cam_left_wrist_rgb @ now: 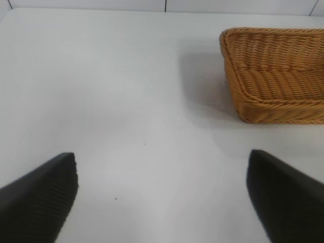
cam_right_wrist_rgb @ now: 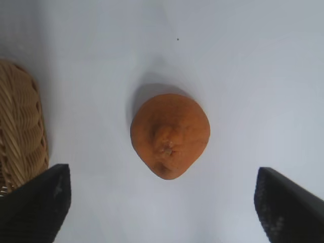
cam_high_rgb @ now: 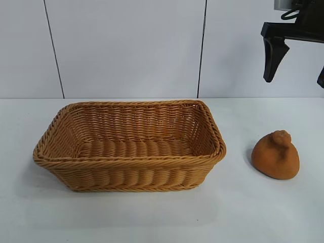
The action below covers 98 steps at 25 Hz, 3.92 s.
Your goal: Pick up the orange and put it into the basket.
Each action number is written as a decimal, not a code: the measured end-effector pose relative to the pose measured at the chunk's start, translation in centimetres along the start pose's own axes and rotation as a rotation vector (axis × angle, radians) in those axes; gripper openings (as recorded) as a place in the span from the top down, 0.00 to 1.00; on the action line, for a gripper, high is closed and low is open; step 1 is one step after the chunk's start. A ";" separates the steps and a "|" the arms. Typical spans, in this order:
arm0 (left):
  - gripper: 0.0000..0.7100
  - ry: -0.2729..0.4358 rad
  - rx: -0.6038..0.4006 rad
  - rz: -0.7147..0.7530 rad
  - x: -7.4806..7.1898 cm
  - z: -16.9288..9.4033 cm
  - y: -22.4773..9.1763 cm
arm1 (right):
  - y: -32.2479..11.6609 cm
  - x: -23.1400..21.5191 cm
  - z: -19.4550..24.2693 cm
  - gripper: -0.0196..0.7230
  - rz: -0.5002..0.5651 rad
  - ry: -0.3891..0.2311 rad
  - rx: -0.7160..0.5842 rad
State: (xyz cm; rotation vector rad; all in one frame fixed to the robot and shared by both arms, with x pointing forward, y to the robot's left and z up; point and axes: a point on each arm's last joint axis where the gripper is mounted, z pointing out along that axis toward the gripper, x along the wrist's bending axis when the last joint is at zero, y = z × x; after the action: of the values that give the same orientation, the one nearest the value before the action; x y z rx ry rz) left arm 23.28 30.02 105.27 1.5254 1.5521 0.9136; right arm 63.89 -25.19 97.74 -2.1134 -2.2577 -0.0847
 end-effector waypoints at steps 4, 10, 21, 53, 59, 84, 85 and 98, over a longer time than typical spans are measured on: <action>0.10 0.000 0.000 0.000 0.0 0.0 0.0 | -0.3 -0.4 4.5 0.06 0.009 -0.007 0.062; 0.10 0.000 0.000 0.000 0.0 0.0 0.0 | 0.0 -0.8 8.2 0.06 0.007 -0.024 0.069; 0.10 0.000 0.000 -0.001 0.0 0.0 0.0 | -0.1 -0.7 7.8 0.92 0.010 -0.018 0.063; 0.10 0.000 0.000 -0.002 0.0 0.0 0.0 | -3.0 19.4 -6.9 0.91 -0.453 0.076 -0.271; 0.10 0.000 0.000 -0.002 0.0 0.0 0.0 | -4.4 24.2 -4.3 0.91 -0.537 0.099 -0.273; 0.10 0.000 0.001 -0.002 0.0 0.0 0.0 | -2.5 25.6 1.0 0.05 -0.601 0.015 -0.171; 0.10 0.000 0.001 -0.002 0.0 0.0 0.0 | -2.3 25.7 0.0 0.05 -0.604 0.007 -0.191; 0.10 0.000 0.001 -0.002 0.0 0.0 0.0 | 1.6 21.9 -6.8 0.04 -0.459 0.015 -0.391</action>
State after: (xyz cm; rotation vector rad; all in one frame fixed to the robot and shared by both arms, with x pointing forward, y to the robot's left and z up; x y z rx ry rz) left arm 23.28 30.02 105.26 1.5244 1.5539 0.9119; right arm 63.98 -3.82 106.12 -1.6615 -2.8592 -0.5984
